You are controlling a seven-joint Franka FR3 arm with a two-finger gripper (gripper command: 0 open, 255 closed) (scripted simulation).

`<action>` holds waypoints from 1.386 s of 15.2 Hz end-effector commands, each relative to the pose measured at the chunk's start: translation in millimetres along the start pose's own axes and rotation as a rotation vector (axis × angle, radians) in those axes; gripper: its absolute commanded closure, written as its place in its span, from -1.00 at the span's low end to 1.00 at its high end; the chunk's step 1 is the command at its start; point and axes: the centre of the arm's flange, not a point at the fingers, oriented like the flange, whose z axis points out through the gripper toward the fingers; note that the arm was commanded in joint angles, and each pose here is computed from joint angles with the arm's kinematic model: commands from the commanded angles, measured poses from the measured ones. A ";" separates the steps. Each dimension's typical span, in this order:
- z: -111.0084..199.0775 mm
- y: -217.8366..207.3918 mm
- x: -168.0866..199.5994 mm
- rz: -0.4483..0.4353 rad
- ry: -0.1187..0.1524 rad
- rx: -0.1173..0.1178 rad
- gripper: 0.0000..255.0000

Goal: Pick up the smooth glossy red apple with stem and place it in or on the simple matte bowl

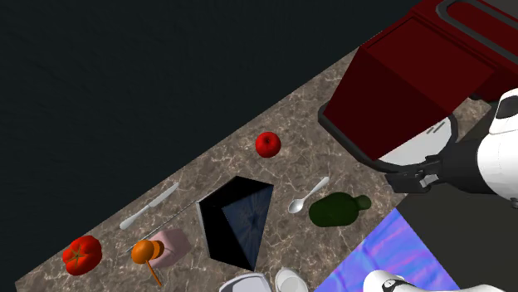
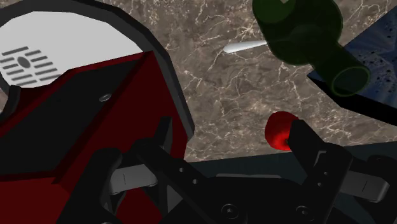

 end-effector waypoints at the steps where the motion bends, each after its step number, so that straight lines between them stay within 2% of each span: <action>1: 0.0 0.0 0.0 0.000 0.000 0.000 -1.00; 21: 176.4 -126.2 141.5 0.180 0.005 0.055 -1.00</action>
